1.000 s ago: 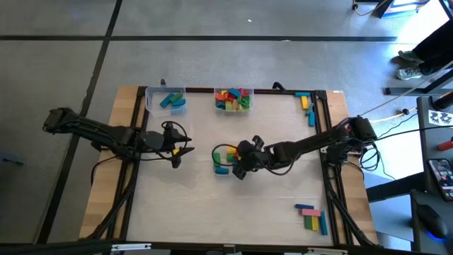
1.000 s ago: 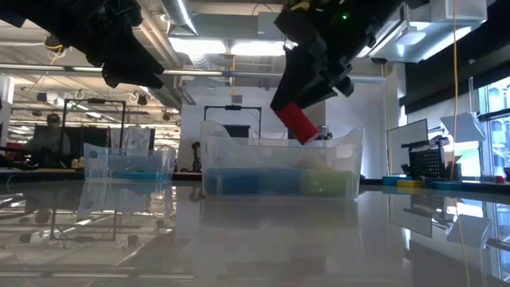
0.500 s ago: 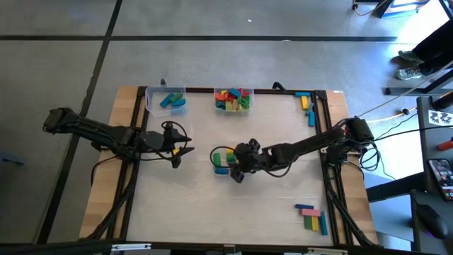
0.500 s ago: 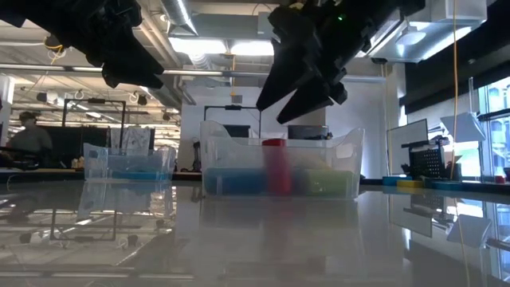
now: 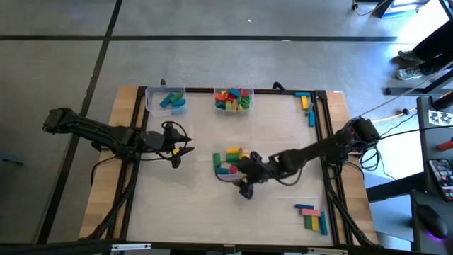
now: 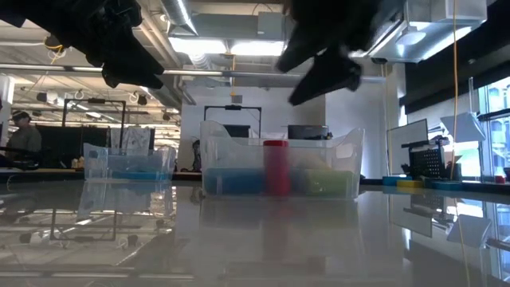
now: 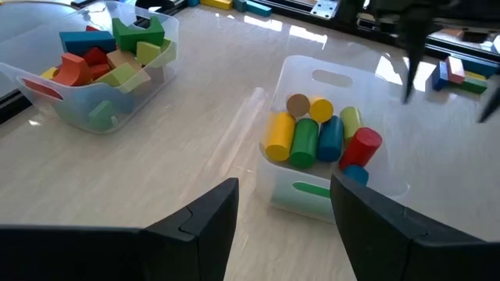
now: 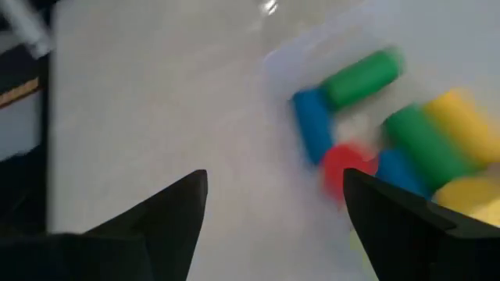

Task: Sort blocks by size
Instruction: Put the blue rectangular block into the top left transparent bin

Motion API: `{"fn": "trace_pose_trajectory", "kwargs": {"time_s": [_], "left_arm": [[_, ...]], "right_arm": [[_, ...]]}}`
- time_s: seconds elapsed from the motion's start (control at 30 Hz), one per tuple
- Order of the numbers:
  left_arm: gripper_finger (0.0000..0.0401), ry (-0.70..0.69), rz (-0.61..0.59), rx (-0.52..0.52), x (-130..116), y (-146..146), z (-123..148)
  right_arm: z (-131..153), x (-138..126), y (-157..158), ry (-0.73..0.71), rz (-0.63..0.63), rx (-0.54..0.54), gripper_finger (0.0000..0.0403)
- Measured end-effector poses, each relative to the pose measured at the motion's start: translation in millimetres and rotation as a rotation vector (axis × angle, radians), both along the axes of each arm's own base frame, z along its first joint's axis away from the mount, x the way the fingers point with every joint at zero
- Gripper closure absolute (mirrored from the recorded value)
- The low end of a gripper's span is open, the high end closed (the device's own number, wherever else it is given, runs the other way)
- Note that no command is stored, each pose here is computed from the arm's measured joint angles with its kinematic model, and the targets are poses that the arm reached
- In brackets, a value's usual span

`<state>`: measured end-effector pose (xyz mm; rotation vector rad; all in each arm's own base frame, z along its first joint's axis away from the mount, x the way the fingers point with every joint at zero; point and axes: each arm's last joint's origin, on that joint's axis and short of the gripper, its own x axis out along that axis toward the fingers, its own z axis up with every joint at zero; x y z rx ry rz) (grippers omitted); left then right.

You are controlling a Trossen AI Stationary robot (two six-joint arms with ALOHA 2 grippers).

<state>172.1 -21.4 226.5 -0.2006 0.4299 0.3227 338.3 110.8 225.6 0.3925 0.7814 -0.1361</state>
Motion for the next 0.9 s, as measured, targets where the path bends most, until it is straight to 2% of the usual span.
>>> {"fn": "trace_pose_trajectory", "kwargs": {"time_s": [0.27, 0.5, 0.7, 0.9], "left_arm": [[0.0203, -0.001, 0.000, 0.000, 0.0, 0.0, 0.1], [0.0203, 0.000, 0.000, 0.000, 0.0, 0.0, 0.0], [0.0203, -0.001, 0.000, 0.000, 0.0, 0.0, 0.1], [0.0203, 0.000, 0.000, 0.000, 0.0, 0.0, 0.0]], "right_arm": [[-4.7, -31.9, 46.0, 0.138, 0.109, 0.040, 0.0104], [-12.1, -59.0, 70.6, 0.303, 0.189, 0.067, 0.0104], [-16.2, -79.4, 84.6, 0.394, 0.239, 0.014, 0.0104], [-23.1, -98.6, 87.8, 0.535, 0.184, -0.036, 0.0104]]}}
